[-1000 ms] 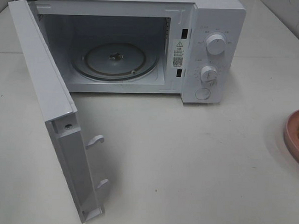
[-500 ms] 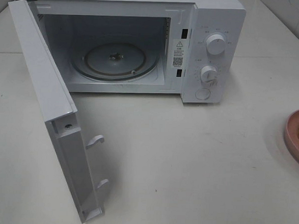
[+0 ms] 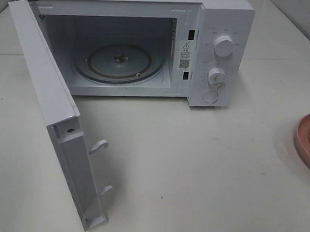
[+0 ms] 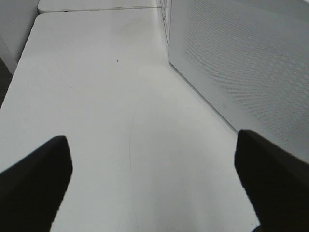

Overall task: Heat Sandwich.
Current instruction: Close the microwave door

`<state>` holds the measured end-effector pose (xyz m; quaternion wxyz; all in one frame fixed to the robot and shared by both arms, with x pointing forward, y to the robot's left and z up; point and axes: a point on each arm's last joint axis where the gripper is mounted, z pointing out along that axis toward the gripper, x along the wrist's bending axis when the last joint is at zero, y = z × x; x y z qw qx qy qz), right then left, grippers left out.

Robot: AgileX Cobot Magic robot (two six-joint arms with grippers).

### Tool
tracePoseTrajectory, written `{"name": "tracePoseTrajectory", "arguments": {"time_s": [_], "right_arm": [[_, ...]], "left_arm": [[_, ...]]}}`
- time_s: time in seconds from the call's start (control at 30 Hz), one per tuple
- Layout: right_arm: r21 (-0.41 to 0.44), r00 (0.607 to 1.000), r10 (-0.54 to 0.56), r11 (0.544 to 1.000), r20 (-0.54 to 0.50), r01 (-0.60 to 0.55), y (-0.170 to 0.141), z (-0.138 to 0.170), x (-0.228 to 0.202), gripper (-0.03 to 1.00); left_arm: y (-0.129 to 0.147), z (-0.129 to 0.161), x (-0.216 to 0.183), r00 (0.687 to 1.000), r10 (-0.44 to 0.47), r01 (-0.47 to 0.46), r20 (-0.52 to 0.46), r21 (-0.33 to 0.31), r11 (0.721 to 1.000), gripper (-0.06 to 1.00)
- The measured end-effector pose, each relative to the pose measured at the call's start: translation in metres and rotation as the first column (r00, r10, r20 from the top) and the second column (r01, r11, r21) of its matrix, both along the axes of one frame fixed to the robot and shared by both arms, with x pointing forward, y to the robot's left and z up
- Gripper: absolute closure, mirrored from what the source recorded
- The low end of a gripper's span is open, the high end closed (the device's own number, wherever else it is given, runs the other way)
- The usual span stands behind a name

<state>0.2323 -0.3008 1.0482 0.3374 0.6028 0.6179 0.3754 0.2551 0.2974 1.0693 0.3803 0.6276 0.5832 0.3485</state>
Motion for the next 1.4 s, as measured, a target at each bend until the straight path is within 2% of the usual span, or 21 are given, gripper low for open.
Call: {"name": "tracePoseTrajectory", "arguments": {"time_s": [0.07, 0.1, 0.17, 0.2, 0.23, 0.27, 0.33, 0.37, 0.4, 0.47, 0.5, 0.53, 0.63, 0.73, 0.83, 0.9, 1.0, 1.27, 1.4], "right_arm": [[0.000, 1.000, 0.000, 1.000, 0.000, 0.000, 0.000, 0.000, 0.000, 0.23], [0.000, 1.000, 0.000, 1.000, 0.000, 0.000, 0.000, 0.000, 0.000, 0.23], [0.000, 1.000, 0.000, 1.000, 0.000, 0.000, 0.000, 0.000, 0.000, 0.23], [0.000, 1.000, 0.000, 1.000, 0.000, 0.000, 0.000, 0.000, 0.000, 0.23], [0.000, 1.000, 0.000, 1.000, 0.000, 0.000, 0.000, 0.000, 0.000, 0.23], [0.000, 1.000, 0.000, 1.000, 0.000, 0.000, 0.000, 0.000, 0.000, 0.23], [0.000, 1.000, 0.000, 1.000, 0.000, 0.000, 0.000, 0.000, 0.000, 0.23], [0.000, 1.000, 0.000, 1.000, 0.000, 0.000, 0.000, 0.000, 0.000, 0.23], [0.000, 1.000, 0.000, 1.000, 0.000, 0.000, 0.000, 0.000, 0.000, 0.23], [0.000, 1.000, 0.000, 1.000, 0.000, 0.000, 0.000, 0.000, 0.000, 0.23], [0.000, 1.000, 0.000, 1.000, 0.000, 0.000, 0.000, 0.000, 0.000, 0.23], [0.000, 1.000, 0.000, 1.000, 0.000, 0.000, 0.000, 0.000, 0.000, 0.23], [0.000, 1.000, 0.000, 1.000, 0.000, 0.000, 0.000, 0.000, 0.000, 0.23], [0.000, 1.000, 0.000, 1.000, 0.000, 0.000, 0.000, 0.000, 0.000, 0.23], [0.000, 1.000, 0.000, 1.000, 0.000, 0.000, 0.000, 0.000, 0.000, 0.23], [0.000, 1.000, 0.000, 1.000, 0.000, 0.000, 0.000, 0.000, 0.000, 0.23], [0.000, 1.000, 0.000, 1.000, 0.000, 0.000, 0.000, 0.000, 0.000, 0.23], [0.000, 1.000, 0.000, 1.000, 0.000, 0.000, 0.000, 0.000, 0.000, 0.23], [0.000, 1.000, 0.000, 1.000, 0.000, 0.000, 0.000, 0.000, 0.000, 0.23]], "left_arm": [[0.000, 0.002, 0.013, 1.000, 0.002, -0.002, -0.024, 0.000, 1.000, 0.20], [0.000, 0.002, 0.013, 1.000, 0.002, -0.002, -0.024, 0.000, 1.000, 0.20], [-0.001, 0.002, 0.021, 0.999, 0.003, -0.003, -0.040, 0.000, 1.000, 0.28], [-0.001, 0.003, 0.031, 0.998, 0.004, -0.004, -0.059, 0.001, 1.000, 0.37], [-0.001, 0.002, 0.036, 0.998, 0.004, -0.004, -0.070, 0.001, 1.000, 0.41], [-0.001, 0.002, 0.036, 0.998, 0.004, -0.004, -0.070, 0.001, 1.000, 0.41], [-0.002, 0.001, 0.050, 0.995, 0.007, -0.006, -0.096, 0.001, 1.000, 0.49], [-0.002, 0.001, 0.054, 0.995, 0.007, -0.007, -0.103, 0.002, 1.000, 0.58], [-0.002, 0.001, 0.054, 0.995, 0.007, -0.007, -0.103, 0.002, 1.000, 0.58], [-0.002, -0.002, 0.065, 0.993, 0.009, -0.009, -0.121, 0.002, 1.000, 0.70], [-0.002, -0.008, 0.076, 0.990, 0.011, -0.010, -0.144, 0.003, 1.000, 0.84], [-0.002, -0.011, 0.080, 0.988, 0.012, -0.011, -0.152, 0.003, 1.000, 0.89], [-0.002, -0.020, 0.089, 0.986, 0.014, -0.014, -0.166, 0.004, 1.000, 0.94], [-0.003, -0.031, 0.102, 0.991, 0.020, -0.020, -0.129, 0.002, 1.000, 0.94], [-0.002, -0.049, 0.117, 0.998, 0.030, -0.030, -0.060, 0.000, 1.000, 0.94], [-0.002, -0.053, 0.120, 0.998, 0.032, -0.032, -0.047, -0.001, 0.999, 0.94], [-0.002, -0.065, 0.132, 0.999, 0.041, -0.041, 0.036, -0.004, 0.999, 0.94], [-0.002, -0.076, 0.164, 0.987, 0.053, -0.053, 0.152, -0.004, 0.999, 0.94], [-0.003, -0.080, 0.173, 0.982, 0.031, -0.035, 0.186, 0.020, 0.999, 0.94]]}}
